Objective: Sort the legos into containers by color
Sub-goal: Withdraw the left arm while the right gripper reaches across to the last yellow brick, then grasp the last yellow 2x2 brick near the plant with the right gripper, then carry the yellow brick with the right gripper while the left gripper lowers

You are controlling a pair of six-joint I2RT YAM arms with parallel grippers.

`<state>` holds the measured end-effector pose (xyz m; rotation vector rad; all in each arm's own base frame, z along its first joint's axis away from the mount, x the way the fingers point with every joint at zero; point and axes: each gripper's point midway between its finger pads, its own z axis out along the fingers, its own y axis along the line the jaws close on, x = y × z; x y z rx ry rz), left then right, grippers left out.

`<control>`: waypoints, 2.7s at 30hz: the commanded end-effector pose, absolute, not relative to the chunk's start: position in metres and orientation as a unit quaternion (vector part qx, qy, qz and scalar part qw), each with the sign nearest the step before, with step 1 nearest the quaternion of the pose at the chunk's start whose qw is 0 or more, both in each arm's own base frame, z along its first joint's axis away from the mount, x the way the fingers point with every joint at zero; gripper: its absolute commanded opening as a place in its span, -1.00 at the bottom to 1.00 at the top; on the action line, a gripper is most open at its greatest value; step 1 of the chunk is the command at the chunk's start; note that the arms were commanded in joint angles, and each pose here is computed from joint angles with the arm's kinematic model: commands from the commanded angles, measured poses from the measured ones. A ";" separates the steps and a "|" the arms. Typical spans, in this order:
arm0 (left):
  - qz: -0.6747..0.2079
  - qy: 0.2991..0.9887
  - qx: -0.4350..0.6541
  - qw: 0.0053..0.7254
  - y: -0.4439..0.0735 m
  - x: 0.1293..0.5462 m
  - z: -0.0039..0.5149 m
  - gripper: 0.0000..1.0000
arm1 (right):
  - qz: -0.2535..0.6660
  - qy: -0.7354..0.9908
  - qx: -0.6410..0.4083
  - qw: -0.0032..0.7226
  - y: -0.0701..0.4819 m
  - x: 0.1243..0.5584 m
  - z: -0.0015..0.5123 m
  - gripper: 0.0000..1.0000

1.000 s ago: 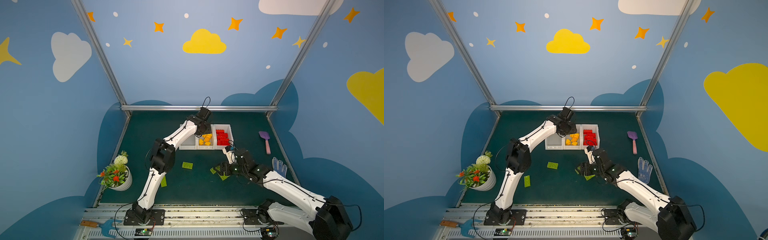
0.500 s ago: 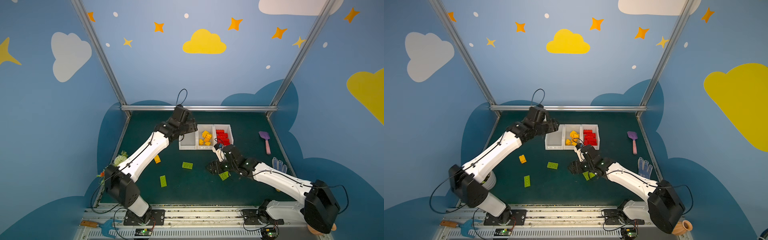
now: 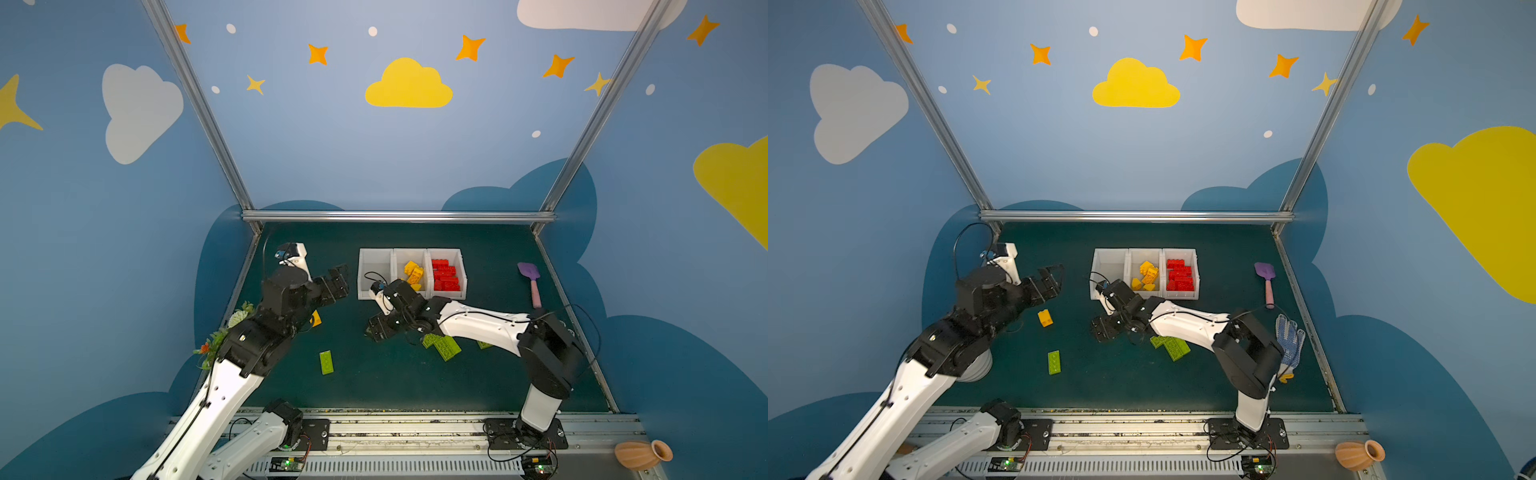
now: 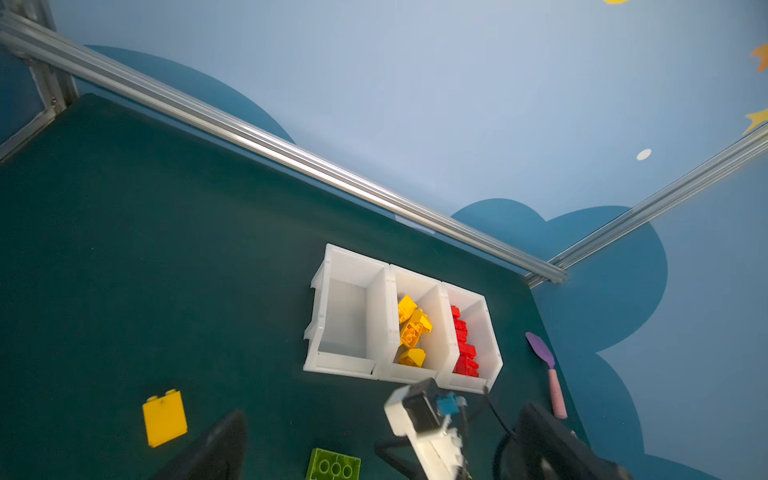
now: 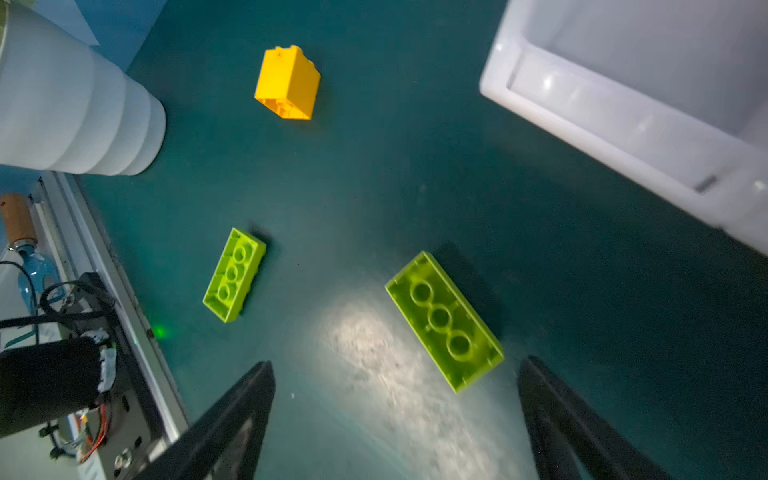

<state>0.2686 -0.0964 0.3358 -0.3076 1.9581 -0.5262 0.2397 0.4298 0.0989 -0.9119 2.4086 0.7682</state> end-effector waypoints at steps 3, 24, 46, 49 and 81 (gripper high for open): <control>-0.185 0.824 -0.120 0.522 -0.072 0.238 0.336 1.00 | 0.277 0.854 -0.355 0.260 0.481 0.256 0.096 0.81; -0.197 0.819 -0.095 0.530 -0.055 0.189 0.344 1.00 | 0.220 0.846 -0.329 0.356 0.606 0.267 0.061 0.79; -0.202 0.823 -0.107 0.521 -0.052 0.183 0.330 1.00 | 0.183 0.857 -0.294 0.381 0.607 0.293 0.049 -0.71; -0.209 0.818 -0.112 0.524 -0.053 0.183 0.332 1.00 | 0.187 0.855 -0.290 0.388 0.597 0.292 0.065 -0.78; -0.170 0.895 -0.211 0.355 -0.082 0.231 0.144 1.00 | 0.176 0.908 -0.097 0.369 0.273 0.383 0.178 -0.69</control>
